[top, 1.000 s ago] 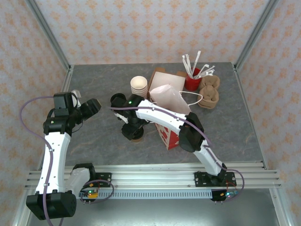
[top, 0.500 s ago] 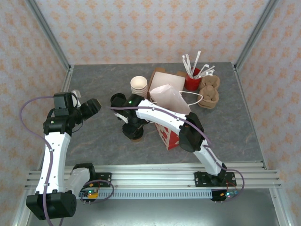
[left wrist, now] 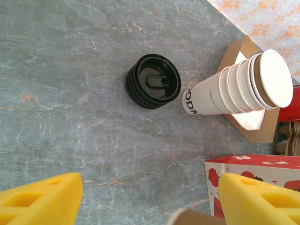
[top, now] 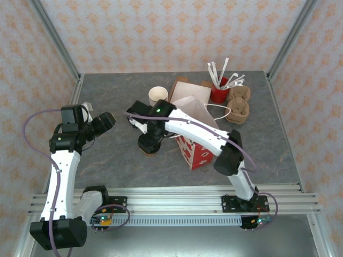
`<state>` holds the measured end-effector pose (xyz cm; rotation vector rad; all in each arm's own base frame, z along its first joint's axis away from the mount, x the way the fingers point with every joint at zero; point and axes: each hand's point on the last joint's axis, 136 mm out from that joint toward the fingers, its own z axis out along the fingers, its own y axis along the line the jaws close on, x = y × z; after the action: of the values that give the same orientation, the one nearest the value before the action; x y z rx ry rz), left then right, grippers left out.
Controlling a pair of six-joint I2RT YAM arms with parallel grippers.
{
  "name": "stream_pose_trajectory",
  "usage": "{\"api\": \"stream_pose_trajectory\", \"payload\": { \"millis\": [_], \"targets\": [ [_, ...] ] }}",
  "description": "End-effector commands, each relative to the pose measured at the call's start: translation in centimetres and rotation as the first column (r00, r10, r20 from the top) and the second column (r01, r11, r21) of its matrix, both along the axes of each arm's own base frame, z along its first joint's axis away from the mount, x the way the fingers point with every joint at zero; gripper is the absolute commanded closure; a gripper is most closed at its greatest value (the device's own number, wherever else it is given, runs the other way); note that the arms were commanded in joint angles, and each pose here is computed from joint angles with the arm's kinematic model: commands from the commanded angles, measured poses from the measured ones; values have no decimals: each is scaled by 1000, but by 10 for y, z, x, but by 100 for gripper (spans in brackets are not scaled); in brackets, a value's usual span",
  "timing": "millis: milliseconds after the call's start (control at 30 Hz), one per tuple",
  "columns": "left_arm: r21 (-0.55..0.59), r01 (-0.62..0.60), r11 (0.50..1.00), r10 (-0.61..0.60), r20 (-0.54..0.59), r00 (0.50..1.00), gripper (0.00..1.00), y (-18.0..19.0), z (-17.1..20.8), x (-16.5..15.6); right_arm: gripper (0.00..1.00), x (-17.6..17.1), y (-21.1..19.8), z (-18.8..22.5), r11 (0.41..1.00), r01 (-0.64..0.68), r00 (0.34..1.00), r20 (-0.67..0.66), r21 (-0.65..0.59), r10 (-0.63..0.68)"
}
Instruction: Pack the takeout coffee
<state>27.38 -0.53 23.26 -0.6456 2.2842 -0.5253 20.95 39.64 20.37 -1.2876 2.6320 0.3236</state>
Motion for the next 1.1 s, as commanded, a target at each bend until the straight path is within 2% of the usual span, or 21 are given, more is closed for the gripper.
{"api": "stream_pose_trajectory", "payload": {
  "millis": [0,167,333,467,633,800,933,1067],
  "targets": [
    [19,0,1000,-1,59,998,23,2,23,-1,37,-15,-4,68,986,2,999,33,168,-8],
    [6,-19,1000,19,95,995,23,2,37,1,38,-22,-5,127,940,-11,997,80,340,-17],
    [-40,2,999,3,146,989,24,-7,53,4,38,-29,-13,172,890,-31,993,112,455,-23],
    [-50,46,998,-36,176,984,24,-20,64,6,38,-32,-23,192,863,-32,991,126,504,-36],
    [-72,172,982,-152,221,963,24,-56,79,12,39,-11,-57,205,875,48,969,189,481,-157],
    [-84,364,928,-329,277,903,24,-109,95,10,41,5,-105,217,873,161,922,245,460,-299],
    [-68,478,876,-439,302,846,24,-145,103,5,41,16,-149,227,839,266,863,270,475,-427],
    [-24,519,854,-493,277,825,24,-169,99,12,42,26,-187,218,808,385,804,267,446,-530]
  ]
}}
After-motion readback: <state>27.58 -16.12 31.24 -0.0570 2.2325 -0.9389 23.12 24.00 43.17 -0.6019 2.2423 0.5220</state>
